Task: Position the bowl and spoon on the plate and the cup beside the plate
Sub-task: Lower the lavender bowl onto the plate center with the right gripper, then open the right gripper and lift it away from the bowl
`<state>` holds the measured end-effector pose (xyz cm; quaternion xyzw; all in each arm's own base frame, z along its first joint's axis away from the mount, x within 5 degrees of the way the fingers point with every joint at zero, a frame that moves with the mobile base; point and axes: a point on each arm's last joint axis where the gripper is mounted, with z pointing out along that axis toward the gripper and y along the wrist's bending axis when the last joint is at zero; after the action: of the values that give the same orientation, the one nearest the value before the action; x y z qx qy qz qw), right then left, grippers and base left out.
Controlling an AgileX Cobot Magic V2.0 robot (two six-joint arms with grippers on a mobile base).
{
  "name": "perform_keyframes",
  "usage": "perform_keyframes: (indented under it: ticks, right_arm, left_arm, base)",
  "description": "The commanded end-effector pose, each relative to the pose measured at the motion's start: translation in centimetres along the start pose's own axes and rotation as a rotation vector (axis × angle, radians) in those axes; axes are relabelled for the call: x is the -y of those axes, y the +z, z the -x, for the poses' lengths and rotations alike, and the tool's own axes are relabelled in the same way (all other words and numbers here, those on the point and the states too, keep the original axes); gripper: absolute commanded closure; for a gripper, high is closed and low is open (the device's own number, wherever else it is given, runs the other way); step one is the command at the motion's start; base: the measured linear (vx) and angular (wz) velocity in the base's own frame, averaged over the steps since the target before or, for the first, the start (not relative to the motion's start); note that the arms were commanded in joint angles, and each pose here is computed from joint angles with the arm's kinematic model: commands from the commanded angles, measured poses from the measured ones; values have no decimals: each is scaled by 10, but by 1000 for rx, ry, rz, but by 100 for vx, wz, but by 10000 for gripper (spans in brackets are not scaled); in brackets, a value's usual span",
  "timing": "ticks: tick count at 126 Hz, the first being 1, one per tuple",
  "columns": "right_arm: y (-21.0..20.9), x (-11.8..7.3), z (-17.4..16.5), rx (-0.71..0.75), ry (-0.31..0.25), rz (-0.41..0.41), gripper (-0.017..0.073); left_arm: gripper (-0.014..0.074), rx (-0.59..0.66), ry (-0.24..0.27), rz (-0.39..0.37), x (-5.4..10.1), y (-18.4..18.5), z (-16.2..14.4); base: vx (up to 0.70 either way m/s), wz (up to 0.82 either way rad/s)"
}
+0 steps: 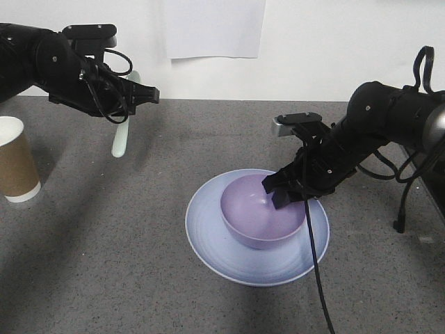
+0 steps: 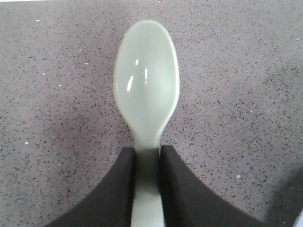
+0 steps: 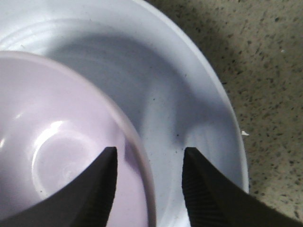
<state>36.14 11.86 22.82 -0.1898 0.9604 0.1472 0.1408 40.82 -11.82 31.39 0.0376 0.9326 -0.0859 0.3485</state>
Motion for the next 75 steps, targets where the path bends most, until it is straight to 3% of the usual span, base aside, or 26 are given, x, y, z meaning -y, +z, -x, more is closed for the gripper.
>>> perform_keyframes:
  ticks: [1, 21, 44, 61, 75]
  right_arm:
    - [-35, -7, 10, 136, -25, -33, 225]
    - [-55, -4, 9, 183, -40, -126, 227]
    - [-83, 6, 6, 253, -5, -246, 227]
    - [-107, 7, 5, 332, -11, -341, 234]
    - [-126, 7, 3, 407, 23, -394, 270]
  left_arm:
    - [600, 140, -2, -30, 5, -31, 20]
    - [600, 140, -2, -30, 5, -31, 20]
    - [600, 140, -2, -30, 5, -31, 20]
    - [600, 140, -2, -30, 5, -31, 20]
    - [600, 140, -2, -30, 5, -31, 20]
  base:
    - [0, 0]
    - [0, 0]
    - [0, 0]
    - [0, 0]
    - [0, 0]
